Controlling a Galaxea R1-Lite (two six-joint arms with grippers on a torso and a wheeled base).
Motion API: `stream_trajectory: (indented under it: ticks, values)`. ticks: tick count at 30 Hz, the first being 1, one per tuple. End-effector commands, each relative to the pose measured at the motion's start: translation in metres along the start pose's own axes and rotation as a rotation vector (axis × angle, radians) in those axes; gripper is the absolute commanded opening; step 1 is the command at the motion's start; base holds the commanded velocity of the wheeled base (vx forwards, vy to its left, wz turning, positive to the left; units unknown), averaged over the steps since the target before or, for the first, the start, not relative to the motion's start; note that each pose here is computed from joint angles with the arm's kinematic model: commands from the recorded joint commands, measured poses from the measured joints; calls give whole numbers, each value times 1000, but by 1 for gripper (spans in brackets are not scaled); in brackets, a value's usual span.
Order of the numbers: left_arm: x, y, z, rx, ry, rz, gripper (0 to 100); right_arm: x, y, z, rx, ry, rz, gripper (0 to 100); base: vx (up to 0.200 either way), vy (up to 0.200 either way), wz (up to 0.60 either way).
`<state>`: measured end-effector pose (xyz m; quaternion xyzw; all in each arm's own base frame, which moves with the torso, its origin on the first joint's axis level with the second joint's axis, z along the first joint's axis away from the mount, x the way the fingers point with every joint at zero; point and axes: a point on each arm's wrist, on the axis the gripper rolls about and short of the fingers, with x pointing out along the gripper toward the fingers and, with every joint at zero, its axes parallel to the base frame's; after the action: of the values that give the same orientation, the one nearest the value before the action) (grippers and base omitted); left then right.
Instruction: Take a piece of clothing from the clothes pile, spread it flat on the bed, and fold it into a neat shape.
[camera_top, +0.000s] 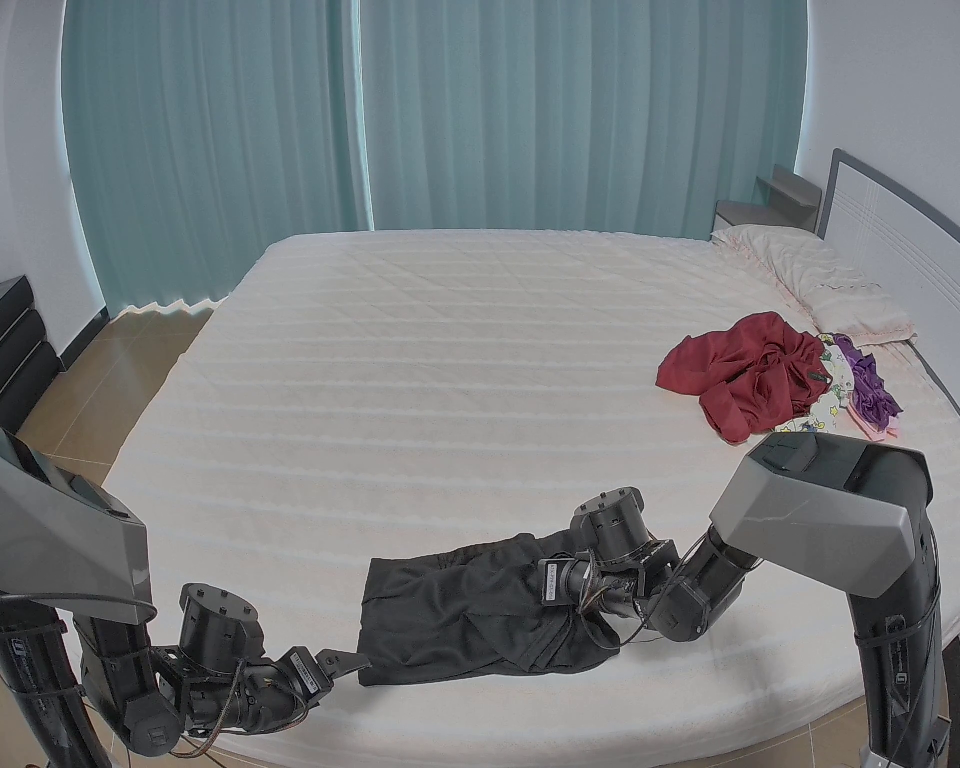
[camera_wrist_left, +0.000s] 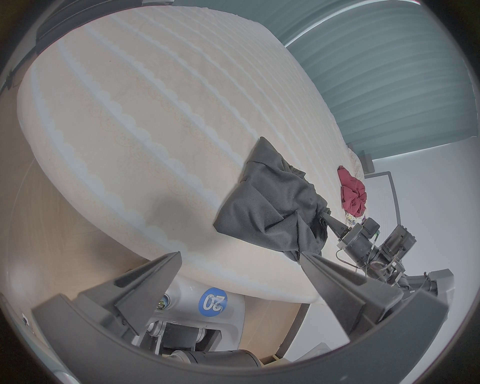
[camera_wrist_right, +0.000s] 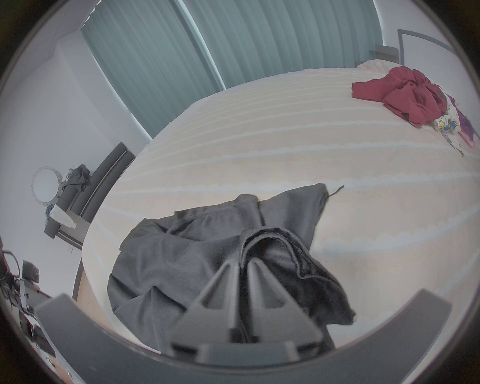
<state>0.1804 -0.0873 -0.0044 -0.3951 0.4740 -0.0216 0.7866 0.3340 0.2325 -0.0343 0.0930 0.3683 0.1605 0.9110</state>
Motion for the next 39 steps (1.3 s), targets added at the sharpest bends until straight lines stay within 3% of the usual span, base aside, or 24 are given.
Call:
stream_trajectory:
  ticks: [1, 7, 13, 18, 30, 31, 39]
  values:
    - [-1, 3, -2, -1, 10, 14, 100, 2, -6, 4, 16, -9, -13, 0, 0, 0, 0]
    - [-1, 3, -2, -1, 10, 14, 100, -6, -17, 23, 103, -62, -30, 0, 0, 0, 0]
    - [-1, 3, -3, -1, 11, 15, 100, -4, -32, 34, 138, -87, -35, 0, 0, 0, 0]
    - [-1, 3, -3, -1, 10, 16, 100, 1, -44, 43, 202, -125, 15, 0, 0, 0, 0]
    - [-1, 3, -3, -1, 11, 17, 100, 29, -56, 46, 219, -122, 44, 0, 0, 0, 0]
    - [-1, 3, -3, 2, 11, 17, 100, 30, -55, 45, 218, -118, 45, 100, 0, 0, 0]
    - [-1, 3, -3, 0, 12, 17, 100, 16, -58, 52, 226, -146, 46, 100, 0, 0, 0]
